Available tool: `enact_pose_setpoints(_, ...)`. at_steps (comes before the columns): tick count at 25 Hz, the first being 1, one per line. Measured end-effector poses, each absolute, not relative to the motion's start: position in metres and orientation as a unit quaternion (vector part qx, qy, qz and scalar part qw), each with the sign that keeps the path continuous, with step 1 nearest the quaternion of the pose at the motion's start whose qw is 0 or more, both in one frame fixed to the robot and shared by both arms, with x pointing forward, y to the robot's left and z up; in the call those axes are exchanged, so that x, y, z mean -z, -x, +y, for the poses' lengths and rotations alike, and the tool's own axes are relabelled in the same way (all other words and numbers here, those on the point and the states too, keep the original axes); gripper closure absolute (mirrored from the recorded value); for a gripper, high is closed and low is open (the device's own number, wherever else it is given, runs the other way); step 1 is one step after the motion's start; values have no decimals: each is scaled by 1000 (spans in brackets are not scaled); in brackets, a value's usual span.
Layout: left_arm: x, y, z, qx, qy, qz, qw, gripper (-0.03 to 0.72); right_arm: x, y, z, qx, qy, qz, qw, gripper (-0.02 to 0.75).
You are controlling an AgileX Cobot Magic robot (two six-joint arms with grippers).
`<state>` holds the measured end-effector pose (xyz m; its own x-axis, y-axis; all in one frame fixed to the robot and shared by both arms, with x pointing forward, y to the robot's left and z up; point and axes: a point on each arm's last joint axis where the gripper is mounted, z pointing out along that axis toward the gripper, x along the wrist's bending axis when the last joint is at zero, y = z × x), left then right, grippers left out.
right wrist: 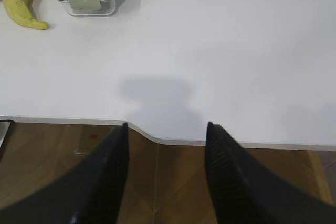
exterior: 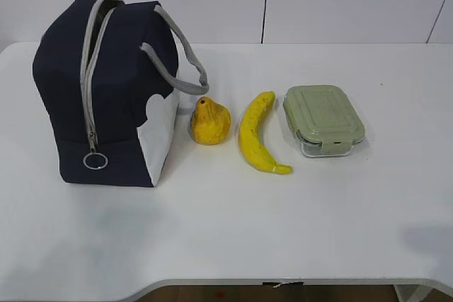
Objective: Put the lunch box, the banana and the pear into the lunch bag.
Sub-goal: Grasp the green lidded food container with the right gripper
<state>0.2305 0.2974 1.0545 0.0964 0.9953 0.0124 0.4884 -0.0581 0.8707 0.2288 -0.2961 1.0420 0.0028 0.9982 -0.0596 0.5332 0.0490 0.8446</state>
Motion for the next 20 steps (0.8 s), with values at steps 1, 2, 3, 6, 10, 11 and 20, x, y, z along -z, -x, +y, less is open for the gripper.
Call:
enact_pose_setpoints(1,-1054,-231,297,-343,-642,578,370,452,-1042,-229,-296,-323,-609,628,360,350)
enact_pose_setpoints(2,-1054,-231,297,-343,-642,578,370,452,-1042,-229,-296,-323,-609,628,360,350)
enact_pose_setpoints(3,-1054,-231,297,-343,-642,578,370,452,-1042,-229,-296,-323,-609,628,360,350)
enact_pose_setpoints(6,-1054,-231,297,-343,-642,578,370,452,-1042,-229,-295,-326,-609,628,358,350)
enact_pose_setpoints(10,-1054,-231,297,-343,-642,578,370,452,-1045,-227,-293,-339,-607,628,349,350)
enact_pose_setpoints(11,-1054,-231,297,-343,-642,578,370,452,-1046,-227,-292,-343,-607,629,345,350)
enact_pose_setpoints(20,-1054,-231,297,-343,-642,578,370,452,-1051,-265,-284,-344,-661,626,229,350)
